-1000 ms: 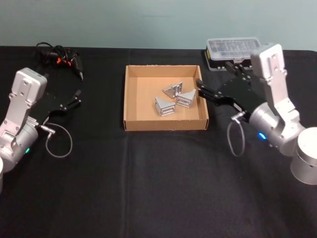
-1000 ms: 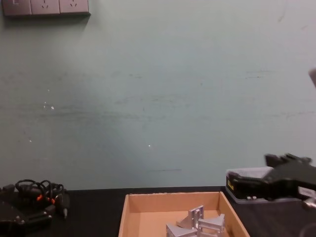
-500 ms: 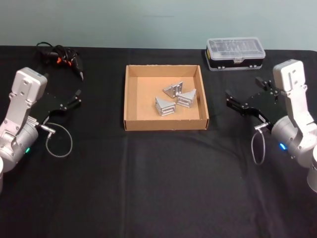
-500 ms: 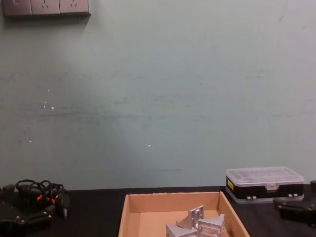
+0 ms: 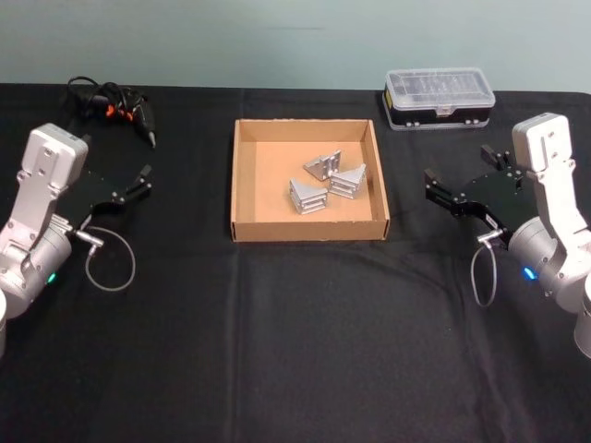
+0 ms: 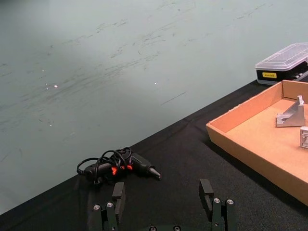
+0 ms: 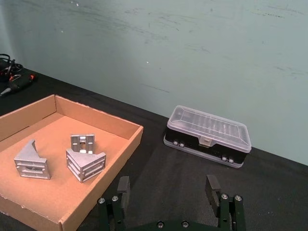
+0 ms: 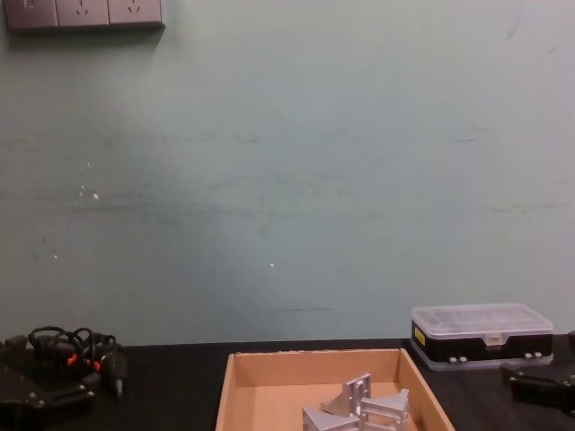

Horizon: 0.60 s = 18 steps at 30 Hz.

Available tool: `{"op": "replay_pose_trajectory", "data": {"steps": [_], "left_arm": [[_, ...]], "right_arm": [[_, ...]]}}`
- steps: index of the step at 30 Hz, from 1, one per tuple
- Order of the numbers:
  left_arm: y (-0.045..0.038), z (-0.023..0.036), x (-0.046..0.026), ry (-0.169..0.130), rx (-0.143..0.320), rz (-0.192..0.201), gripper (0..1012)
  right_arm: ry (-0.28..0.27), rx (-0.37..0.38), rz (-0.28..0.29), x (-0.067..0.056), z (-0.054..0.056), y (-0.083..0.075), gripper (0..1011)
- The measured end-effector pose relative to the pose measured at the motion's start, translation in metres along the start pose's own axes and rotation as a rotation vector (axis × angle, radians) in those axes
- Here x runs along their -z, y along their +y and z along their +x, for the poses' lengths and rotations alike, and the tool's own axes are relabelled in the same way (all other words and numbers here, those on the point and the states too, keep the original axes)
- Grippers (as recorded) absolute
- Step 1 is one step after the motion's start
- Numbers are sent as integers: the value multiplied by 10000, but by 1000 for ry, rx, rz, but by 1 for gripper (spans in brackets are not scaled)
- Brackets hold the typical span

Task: Use one hand to pick up the angle iron from the table and place it into the box.

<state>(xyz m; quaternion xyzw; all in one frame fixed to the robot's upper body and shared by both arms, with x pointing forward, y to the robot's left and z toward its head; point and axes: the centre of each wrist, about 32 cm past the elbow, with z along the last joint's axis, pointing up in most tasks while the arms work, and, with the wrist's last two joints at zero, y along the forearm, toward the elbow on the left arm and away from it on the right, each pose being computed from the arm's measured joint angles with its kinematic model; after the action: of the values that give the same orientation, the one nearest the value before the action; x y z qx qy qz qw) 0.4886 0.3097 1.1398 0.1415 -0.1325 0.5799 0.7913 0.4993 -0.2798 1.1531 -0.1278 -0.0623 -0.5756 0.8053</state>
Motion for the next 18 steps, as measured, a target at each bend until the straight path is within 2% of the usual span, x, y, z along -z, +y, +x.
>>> {"op": "replay_pose_trajectory", "data": {"steps": [18], "left_arm": [[0, 0, 0, 0, 0, 0, 1011]], "right_arm": [[0, -2, 2, -9, -3, 4, 1003]]}}
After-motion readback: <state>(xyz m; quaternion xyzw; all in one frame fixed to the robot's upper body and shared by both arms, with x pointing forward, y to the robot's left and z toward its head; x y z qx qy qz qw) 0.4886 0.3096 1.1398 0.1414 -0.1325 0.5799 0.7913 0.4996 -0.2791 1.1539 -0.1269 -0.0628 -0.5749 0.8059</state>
